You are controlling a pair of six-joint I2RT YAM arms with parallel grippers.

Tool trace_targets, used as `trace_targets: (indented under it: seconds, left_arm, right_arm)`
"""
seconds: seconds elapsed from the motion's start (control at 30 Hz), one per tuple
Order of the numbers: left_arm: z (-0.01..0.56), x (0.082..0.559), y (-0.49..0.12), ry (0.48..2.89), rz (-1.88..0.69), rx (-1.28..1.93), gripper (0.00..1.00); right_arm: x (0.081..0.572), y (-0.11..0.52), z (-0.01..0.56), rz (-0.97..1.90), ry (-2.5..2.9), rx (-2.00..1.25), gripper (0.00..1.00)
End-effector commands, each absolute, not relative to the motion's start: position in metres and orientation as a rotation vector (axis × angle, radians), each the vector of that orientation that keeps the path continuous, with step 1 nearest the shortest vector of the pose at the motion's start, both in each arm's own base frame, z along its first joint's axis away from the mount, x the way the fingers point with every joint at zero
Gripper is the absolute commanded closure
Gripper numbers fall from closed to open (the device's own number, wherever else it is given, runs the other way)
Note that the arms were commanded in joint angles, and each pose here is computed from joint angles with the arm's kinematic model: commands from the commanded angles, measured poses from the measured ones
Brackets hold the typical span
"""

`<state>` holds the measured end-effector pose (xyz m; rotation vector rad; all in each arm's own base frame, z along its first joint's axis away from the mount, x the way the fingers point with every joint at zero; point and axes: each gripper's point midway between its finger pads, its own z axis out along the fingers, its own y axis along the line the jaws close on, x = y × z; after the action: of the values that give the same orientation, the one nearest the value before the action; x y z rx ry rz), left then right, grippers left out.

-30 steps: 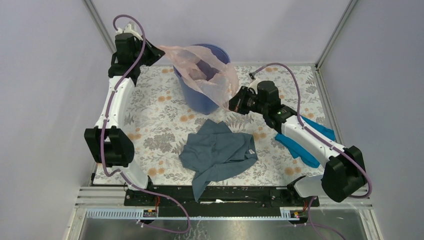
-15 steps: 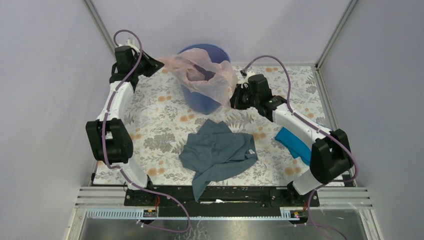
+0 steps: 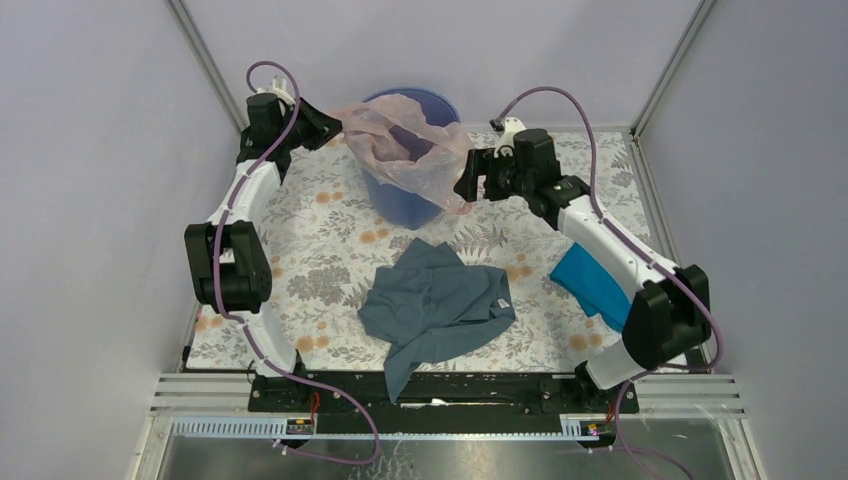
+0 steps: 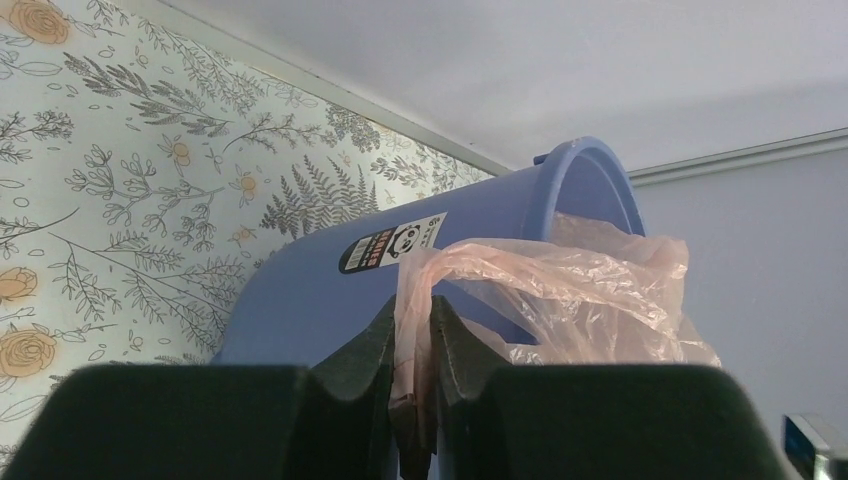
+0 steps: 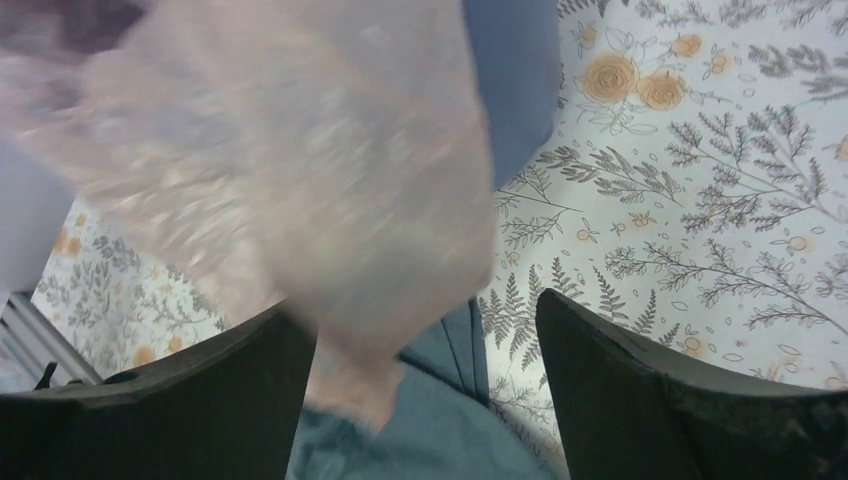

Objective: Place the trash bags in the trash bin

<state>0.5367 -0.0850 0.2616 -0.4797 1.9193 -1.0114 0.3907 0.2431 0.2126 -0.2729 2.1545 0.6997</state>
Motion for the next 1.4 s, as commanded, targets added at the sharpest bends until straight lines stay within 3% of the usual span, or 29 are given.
trace_targets:
  seconds: [0.0,0.1,0.2,0.37,0.5,0.57,0.67,0.83,1.23,1.37]
  left_arm:
    - [0.298,0.532,-0.085,1.829,-0.996,-0.387,0.81]
    - [0.297,0.532,-0.081,1.855,-0.973,-0.375,0.77]
    - [0.298,0.534,-0.076,1.871,-0.972,-0.385,0.73]
    - [0.306,0.537,-0.078,1.855,-1.013,-0.380,0.72]
    - [0.314,0.539,-0.081,1.836,-1.050,-0.376,0.71]
    - [0.315,0.540,-0.083,1.835,-1.060,-0.370,0.71]
    - [0.313,0.541,-0.083,1.838,-1.064,-0.375,0.73]
    - [0.307,0.541,-0.087,1.851,-1.096,-0.375,0.77]
    - [0.307,0.544,-0.086,1.848,-1.090,-0.370,0.77]
    - [0.304,0.544,-0.086,1.855,-1.081,-0.371,0.77]
  right_arm:
    - [0.373,0.238,0.278,0.693,1.969,-0.415,0.10]
    - [0.383,0.228,0.301,0.590,1.901,-0.436,0.01]
    - [0.407,0.221,0.315,0.477,1.910,-0.430,0.00]
    - [0.430,0.238,0.328,0.490,1.898,-0.484,0.20]
    - [0.439,0.258,0.338,0.577,1.878,-0.522,0.26]
    - [0.438,0.269,0.348,0.625,1.847,-0.531,0.23]
    - [0.434,0.288,0.352,0.582,1.801,-0.615,0.10]
    - [0.447,0.299,0.352,0.397,1.778,-0.727,0.03]
    - [0.481,0.324,0.332,-0.073,1.689,-0.840,0.03]
    - [0.494,0.319,0.350,-0.119,1.635,-0.730,0.13]
